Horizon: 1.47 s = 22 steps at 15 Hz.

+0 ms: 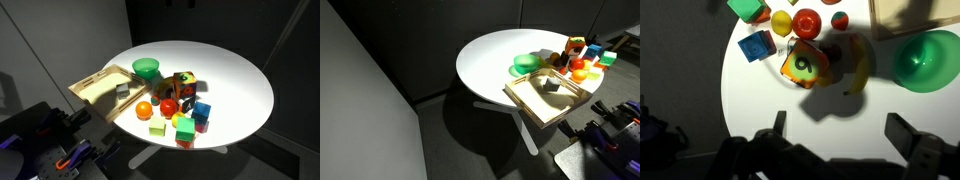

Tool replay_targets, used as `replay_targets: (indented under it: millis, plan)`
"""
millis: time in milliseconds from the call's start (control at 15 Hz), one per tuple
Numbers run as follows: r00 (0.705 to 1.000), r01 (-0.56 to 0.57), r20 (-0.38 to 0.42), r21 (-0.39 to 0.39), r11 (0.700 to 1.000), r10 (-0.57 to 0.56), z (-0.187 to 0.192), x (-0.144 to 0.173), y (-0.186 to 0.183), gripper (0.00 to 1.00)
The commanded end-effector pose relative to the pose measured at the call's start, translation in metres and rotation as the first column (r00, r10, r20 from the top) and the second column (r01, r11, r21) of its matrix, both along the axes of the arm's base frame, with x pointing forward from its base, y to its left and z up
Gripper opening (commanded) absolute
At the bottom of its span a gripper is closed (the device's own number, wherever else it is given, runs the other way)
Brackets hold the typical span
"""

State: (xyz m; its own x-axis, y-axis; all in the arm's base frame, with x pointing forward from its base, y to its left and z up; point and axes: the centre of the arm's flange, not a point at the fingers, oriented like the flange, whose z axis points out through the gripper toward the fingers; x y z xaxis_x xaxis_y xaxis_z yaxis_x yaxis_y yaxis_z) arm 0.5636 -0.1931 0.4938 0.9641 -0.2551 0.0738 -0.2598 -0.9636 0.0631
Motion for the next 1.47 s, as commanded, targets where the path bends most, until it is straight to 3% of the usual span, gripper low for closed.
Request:
replay_targets:
  millis: [0,1400]
  plan:
    - [1.0,0.015,0.005,0.02,1.0,-0.015,0.007,0.011,-0.023,1.0]
    - [0.992,0.021,-0.124,0.057,0.998,-0.014,-0.073,0.019,-0.037,1.0]
